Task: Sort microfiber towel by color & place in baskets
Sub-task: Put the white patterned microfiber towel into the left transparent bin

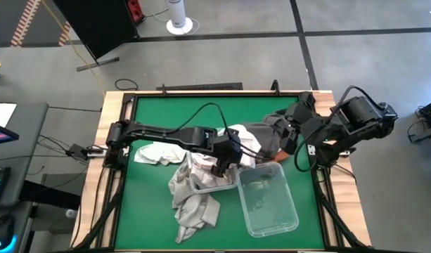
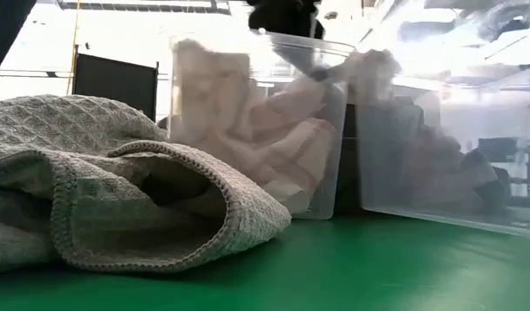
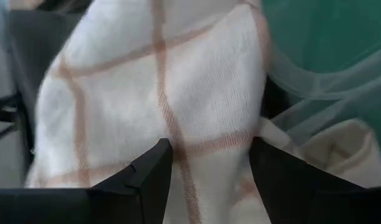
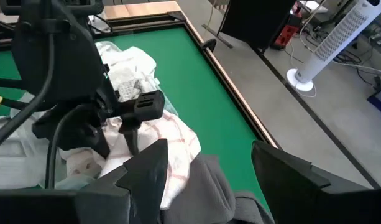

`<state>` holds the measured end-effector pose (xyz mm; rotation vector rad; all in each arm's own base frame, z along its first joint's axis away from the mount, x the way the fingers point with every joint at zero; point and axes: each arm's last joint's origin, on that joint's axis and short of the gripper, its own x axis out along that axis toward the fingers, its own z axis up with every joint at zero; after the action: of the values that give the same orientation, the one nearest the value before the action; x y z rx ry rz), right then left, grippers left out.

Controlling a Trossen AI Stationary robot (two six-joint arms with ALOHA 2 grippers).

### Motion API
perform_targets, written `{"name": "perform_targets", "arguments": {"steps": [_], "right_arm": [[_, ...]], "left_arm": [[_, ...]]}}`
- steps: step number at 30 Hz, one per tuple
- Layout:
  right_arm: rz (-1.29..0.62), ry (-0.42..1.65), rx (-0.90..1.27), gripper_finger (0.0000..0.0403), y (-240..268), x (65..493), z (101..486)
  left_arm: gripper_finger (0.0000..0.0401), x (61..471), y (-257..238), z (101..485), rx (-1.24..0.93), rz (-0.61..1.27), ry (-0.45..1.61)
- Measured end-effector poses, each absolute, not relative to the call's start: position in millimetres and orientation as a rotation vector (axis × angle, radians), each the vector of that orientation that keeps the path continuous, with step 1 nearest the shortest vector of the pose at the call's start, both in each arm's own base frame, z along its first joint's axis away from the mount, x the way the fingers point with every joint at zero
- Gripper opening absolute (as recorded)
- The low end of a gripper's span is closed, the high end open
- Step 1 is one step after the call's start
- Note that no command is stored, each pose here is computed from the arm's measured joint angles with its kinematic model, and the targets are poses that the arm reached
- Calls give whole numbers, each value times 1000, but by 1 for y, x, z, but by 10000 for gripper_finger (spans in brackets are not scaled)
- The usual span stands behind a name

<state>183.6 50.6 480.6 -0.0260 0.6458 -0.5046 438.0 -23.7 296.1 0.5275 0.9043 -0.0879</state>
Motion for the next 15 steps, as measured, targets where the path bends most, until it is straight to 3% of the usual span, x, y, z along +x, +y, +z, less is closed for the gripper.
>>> {"name": "perform_targets", "arguments": {"steps": [4, 7, 15], "right_arm": [[-501, 645, -28, 263, 53, 184, 480], [-504, 640, -17, 263, 53, 185, 480], [-513, 622, -14, 263, 53, 186, 481]], "left_arm": [[199, 442, -21, 284, 577, -27, 957], [173, 441, -21, 285, 587, -12, 959], [14, 431, -20, 295, 528, 19, 979]]}}
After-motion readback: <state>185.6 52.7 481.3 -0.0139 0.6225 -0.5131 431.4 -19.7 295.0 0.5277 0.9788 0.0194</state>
